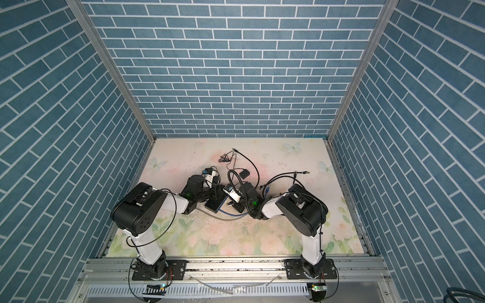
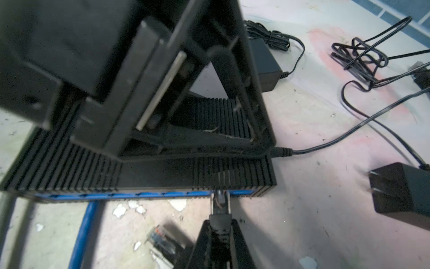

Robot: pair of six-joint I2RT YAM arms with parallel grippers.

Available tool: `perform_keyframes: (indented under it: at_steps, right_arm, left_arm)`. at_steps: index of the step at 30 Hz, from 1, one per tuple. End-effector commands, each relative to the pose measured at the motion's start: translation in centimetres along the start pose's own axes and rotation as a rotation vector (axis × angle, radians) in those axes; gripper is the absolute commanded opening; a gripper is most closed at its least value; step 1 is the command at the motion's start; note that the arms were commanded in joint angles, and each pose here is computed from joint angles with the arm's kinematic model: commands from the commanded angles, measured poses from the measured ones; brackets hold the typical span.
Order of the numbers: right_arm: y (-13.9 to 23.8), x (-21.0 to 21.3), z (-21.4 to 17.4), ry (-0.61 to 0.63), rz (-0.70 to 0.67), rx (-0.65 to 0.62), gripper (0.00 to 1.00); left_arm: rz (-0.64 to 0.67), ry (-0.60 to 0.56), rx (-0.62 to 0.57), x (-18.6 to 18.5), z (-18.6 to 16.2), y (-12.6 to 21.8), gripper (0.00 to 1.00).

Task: Insert the plug into the switch port
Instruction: 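Open the right gripper off the seated plug while the left releases the switch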

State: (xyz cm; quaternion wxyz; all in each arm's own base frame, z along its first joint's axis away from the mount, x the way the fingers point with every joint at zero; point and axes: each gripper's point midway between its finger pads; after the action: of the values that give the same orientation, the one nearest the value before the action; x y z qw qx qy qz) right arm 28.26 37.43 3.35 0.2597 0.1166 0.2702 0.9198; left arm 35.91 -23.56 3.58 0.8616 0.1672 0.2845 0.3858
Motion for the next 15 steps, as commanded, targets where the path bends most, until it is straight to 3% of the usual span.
perform_keyframes:
  at_steps: [1,7,15]
  right_arm:
    - [-0.2,3.0,11.8,0.122,0.105,-0.343,0.00]
    - [-0.5,2.9,12.8,0.143,0.094,-0.355,0.00]
    - [-1.5,1.9,10.1,0.162,0.064,-0.218,0.00]
  left_arm:
    - [-0.423,-0.011,0.295,-10.2,-8.1,0.6,0.57]
    - [-0.439,-0.003,0.281,-10.5,-7.9,0.4,0.57]
    - [-0.217,-0.030,0.273,-6.7,-7.9,-0.5,0.61]
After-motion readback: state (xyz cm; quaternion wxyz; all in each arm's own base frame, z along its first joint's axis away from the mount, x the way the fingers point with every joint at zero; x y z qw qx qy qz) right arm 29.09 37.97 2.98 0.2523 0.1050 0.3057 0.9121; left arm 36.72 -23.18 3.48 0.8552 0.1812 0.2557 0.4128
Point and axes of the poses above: each gripper's point midway between its finger pads, its own y axis back along the fingers, its own x axis along the line the jaws close on, z = x × y, and after that the axes turned 13 degrees about -y, right-handed
